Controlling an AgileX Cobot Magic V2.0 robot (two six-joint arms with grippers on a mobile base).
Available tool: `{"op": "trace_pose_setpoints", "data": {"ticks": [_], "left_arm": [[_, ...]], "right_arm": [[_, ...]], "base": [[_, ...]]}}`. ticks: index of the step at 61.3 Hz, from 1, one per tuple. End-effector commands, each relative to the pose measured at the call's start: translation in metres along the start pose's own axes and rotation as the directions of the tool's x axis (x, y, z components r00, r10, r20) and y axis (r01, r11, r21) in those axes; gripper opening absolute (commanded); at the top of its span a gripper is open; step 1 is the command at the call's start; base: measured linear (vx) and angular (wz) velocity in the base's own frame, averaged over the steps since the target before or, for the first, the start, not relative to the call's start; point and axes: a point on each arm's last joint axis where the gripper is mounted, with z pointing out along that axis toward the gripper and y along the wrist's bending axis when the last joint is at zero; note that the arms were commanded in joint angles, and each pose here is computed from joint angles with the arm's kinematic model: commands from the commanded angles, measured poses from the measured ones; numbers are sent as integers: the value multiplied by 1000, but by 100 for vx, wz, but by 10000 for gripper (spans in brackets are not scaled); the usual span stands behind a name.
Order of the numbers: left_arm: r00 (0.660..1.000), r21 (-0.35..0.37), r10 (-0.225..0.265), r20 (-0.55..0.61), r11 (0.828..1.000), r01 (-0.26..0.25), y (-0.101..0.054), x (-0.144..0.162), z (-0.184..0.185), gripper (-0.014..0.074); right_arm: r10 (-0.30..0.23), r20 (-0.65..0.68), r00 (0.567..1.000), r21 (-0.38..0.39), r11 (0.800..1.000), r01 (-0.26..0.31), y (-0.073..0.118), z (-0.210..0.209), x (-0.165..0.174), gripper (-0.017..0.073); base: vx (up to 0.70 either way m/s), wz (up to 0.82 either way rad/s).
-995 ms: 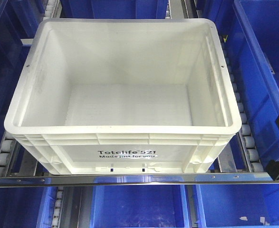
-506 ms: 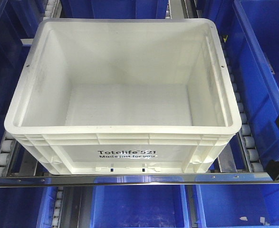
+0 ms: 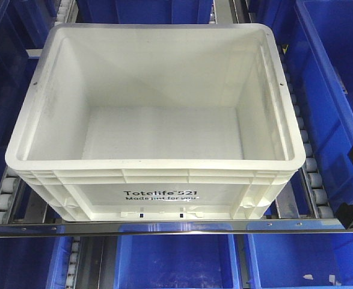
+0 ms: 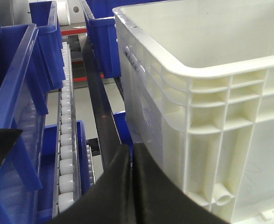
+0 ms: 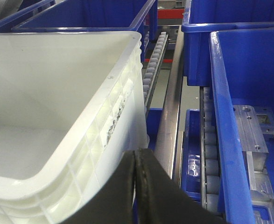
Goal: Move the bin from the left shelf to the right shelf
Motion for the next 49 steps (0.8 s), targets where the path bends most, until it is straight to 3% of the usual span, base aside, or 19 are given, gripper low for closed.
{"op": "trace_pose_setpoints", "data": {"ticks": [1,30,49], "left_arm": [[995,-10,-4,98,1000,5,1,-12,-2,-9],[995,-10,-4,98,1000,5,1,-12,-2,-9],[995,-10,-4,98,1000,5,1,-13,-2,-8]], "right_arm": [[4,25,1000,17,1000,-5,-1,1,-10,-8],[4,25,1000,15,1000,-5,-1,1,-10,-8],[-65,11,998,26,998,65,-2,1,-9,-8]], "base": [[0,0],[0,0],[0,0]]}}
